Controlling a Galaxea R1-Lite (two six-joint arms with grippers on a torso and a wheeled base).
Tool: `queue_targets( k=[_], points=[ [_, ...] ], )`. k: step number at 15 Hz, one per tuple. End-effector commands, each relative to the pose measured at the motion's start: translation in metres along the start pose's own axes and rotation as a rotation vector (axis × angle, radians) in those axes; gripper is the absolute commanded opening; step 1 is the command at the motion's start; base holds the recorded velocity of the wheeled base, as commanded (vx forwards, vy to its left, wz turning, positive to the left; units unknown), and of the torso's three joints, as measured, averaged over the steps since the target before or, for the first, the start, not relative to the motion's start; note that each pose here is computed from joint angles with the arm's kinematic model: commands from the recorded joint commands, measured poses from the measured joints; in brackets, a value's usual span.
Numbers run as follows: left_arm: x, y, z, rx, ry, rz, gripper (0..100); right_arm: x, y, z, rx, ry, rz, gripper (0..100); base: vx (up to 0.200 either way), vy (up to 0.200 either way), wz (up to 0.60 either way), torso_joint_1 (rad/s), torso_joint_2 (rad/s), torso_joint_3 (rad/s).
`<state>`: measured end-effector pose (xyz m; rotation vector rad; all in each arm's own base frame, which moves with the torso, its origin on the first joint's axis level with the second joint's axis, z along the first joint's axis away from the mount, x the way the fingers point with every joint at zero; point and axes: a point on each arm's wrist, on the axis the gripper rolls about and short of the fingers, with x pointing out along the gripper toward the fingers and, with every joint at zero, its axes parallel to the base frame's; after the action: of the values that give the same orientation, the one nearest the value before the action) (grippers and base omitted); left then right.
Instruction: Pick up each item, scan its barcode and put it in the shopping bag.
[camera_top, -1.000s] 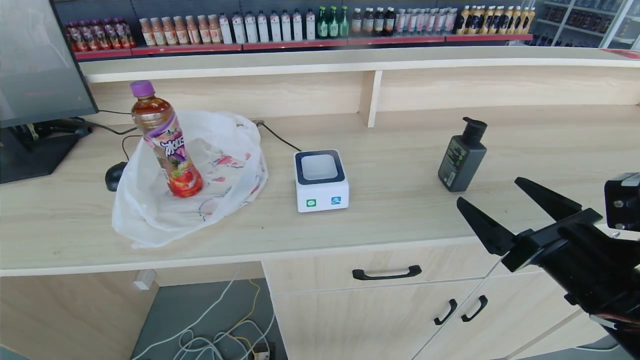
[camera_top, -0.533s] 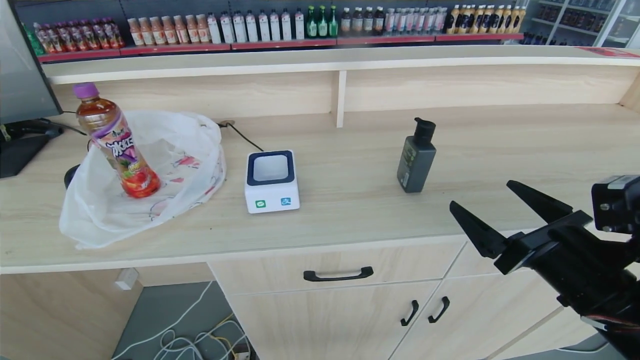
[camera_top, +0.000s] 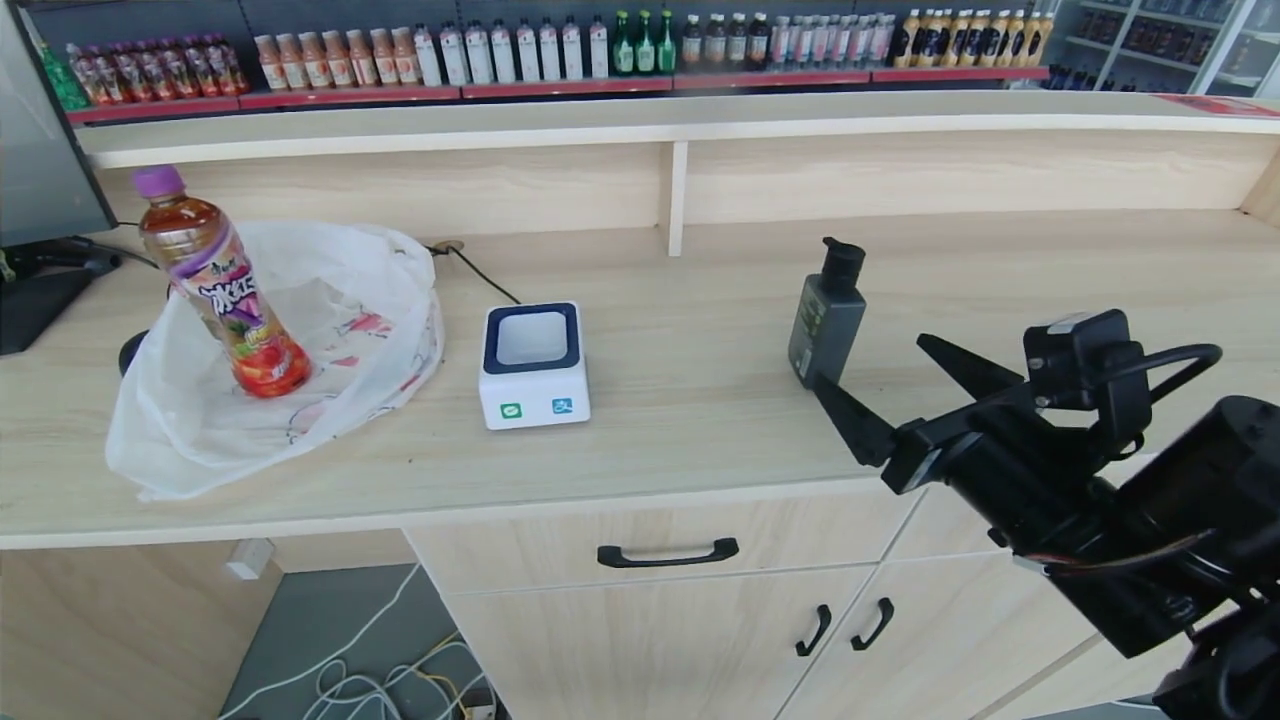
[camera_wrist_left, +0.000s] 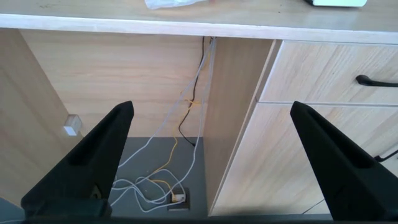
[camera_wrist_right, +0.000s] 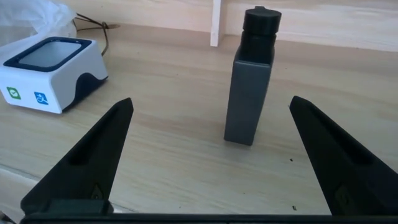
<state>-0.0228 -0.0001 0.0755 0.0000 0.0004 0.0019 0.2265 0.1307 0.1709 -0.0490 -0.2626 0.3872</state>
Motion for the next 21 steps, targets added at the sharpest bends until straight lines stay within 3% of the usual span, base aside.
queue_targets(
  k=[1,12,21],
  points=[
    [0.0,0.0,0.0,0.0,0.0,0.0,100,0.012,0.003,-0.014,-0.005,0.033,-0.009,100,0.0,0.0,0.0,0.0,0.0,0.0],
    [0.0,0.0,0.0,0.0,0.0,0.0,100,0.078,0.012,-0.048,0.001,0.012,-0.086,100,0.0,0.0,0.0,0.0,0.0,0.0],
    [0.0,0.0,0.0,0.0,0.0,0.0,100,0.081,-0.015,-0.049,-0.015,0.006,-0.154,100,0.0,0.0,0.0,0.0,0.0,0.0]
  ],
)
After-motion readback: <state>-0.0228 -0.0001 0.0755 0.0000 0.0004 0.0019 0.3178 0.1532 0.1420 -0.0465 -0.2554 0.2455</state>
